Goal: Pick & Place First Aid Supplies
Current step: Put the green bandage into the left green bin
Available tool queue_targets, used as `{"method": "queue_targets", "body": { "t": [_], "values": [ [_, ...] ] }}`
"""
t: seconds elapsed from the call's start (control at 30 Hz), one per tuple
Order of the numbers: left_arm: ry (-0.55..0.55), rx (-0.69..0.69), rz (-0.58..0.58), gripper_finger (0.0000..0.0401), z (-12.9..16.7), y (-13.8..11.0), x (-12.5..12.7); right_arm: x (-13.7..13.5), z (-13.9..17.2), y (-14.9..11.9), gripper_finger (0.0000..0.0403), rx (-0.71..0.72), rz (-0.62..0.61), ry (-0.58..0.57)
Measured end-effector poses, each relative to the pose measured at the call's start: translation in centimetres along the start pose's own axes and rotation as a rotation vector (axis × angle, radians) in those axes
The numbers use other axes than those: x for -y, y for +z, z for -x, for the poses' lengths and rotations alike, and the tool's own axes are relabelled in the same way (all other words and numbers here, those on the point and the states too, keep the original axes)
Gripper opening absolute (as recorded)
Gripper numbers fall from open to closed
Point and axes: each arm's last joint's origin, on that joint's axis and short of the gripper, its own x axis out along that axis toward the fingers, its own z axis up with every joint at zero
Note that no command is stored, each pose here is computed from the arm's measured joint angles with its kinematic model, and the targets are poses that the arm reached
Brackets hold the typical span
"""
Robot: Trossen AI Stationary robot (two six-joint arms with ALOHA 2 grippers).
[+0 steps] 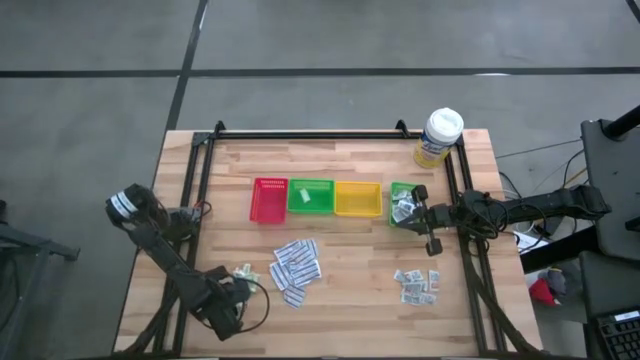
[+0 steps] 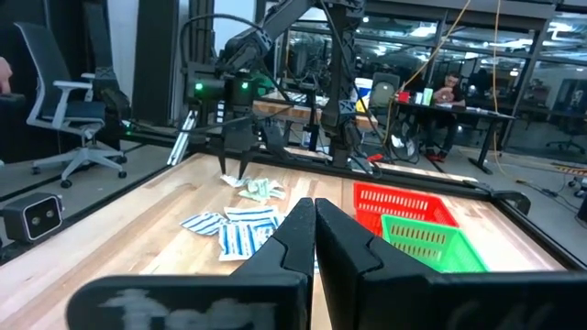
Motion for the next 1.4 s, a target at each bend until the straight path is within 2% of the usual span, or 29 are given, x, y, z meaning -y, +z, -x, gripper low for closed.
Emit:
{"method": "queue_targets", "body": {
  "t": [0.37,0.87,1.4],
  "values": [
    [0.009,-0.023,-0.019,0.0142,-0.5,0.0,0.2,0.0,0.0,0.0,0.0008,0.0,-0.002,0.001],
    [-0.015,-0.068,-0.019,0.0005,-0.4,-0.1,0.3,0.0,0.0,0.0,0.0008,0.0,-0.002,0.0],
    [-0.064,-0.058,0.017,0.0001,1.0,-0.2,0.1,0.0,0.0,0.0,0.0008,0.0,-0.002,0.001]
  ]
}}
